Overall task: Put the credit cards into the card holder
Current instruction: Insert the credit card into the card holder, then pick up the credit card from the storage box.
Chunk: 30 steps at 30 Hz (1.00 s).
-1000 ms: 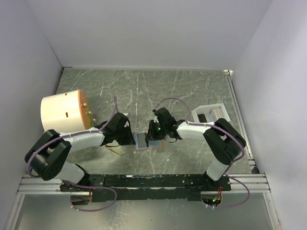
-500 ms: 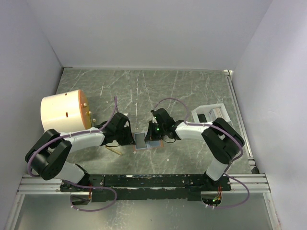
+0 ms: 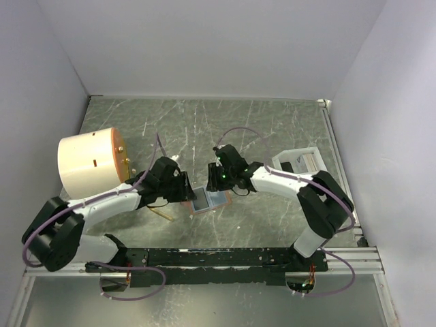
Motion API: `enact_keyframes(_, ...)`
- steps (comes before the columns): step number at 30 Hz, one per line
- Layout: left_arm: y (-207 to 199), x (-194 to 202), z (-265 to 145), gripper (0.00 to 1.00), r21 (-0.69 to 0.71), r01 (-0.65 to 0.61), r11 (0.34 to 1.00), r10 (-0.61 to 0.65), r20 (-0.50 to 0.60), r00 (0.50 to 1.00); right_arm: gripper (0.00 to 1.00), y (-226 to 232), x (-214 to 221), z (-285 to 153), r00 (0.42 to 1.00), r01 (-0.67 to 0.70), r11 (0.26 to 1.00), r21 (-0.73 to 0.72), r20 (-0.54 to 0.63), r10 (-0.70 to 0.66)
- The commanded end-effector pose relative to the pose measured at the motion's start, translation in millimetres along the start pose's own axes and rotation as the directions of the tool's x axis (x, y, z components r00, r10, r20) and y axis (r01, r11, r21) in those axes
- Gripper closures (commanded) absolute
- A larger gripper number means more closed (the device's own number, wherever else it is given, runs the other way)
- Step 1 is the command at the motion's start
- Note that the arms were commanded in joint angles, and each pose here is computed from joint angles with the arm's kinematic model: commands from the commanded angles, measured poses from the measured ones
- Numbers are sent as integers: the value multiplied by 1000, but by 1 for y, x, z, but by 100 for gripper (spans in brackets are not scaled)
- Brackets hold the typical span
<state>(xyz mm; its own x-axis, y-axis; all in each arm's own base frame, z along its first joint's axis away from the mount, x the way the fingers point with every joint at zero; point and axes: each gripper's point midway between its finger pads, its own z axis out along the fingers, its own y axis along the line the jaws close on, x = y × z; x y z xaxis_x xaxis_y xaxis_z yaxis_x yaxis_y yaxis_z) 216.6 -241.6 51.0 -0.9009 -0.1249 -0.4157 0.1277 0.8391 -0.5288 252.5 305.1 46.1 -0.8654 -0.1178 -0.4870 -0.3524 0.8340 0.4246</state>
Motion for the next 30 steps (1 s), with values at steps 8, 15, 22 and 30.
enact_keyframes(8,-39,-48,-62,16,39,-161,986,155,132,979,55,-89,-90,-92,967,113,882,458,152,-203)
enact_keyframes(15,-50,-52,-93,6,51,-250,967,240,146,960,51,-162,-120,-155,965,60,676,735,130,-226)
enact_keyframes(22,-46,-46,-115,6,27,-359,933,354,103,929,49,-238,-125,-198,984,-15,471,882,97,-150)
enact_keyframes(30,-46,-41,-121,7,62,-398,916,386,145,911,48,-288,-114,-206,997,-22,390,921,51,-65)
